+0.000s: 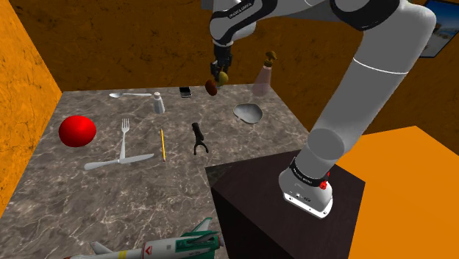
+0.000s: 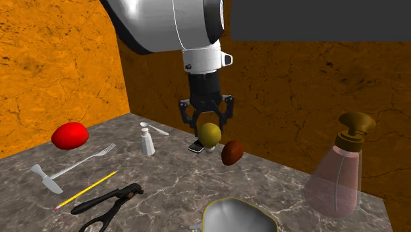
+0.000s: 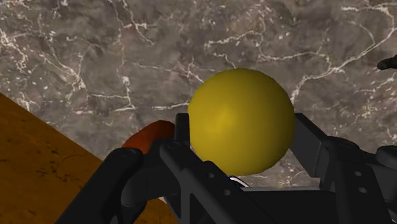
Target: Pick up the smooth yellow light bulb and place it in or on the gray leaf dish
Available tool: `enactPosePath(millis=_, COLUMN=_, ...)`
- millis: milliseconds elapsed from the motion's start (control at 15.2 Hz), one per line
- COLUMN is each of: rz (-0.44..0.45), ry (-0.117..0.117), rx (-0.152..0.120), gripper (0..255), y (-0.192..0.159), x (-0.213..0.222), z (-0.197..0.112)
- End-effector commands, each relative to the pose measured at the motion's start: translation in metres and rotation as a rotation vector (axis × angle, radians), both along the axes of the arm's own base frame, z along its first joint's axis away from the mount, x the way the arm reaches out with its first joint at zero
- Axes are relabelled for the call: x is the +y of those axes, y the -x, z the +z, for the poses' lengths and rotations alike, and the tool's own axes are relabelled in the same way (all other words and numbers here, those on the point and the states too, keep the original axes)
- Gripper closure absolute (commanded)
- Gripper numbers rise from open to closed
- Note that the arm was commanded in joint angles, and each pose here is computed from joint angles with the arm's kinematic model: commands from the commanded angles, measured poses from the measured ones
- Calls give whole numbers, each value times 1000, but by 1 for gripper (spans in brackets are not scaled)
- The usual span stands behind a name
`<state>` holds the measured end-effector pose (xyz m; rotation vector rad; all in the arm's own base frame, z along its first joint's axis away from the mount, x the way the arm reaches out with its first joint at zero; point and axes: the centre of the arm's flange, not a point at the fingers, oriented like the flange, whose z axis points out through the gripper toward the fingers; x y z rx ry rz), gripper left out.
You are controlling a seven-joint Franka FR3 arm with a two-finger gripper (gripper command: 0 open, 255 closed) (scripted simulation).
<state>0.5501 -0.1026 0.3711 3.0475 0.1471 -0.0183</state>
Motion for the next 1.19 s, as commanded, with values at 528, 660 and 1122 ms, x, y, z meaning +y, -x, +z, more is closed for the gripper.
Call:
enactPosePath(millis=528, rz=1, ry=0, rx=0, gripper=255, y=127, x=-40, z=14)
enactPosePath(millis=660, rz=1, ry=0, rx=0, gripper=255, y=152, x=-48, z=16)
enactPosePath(millis=1122, rz=1, ry=0, rx=0, gripper=255, y=166, x=-53, z=-15)
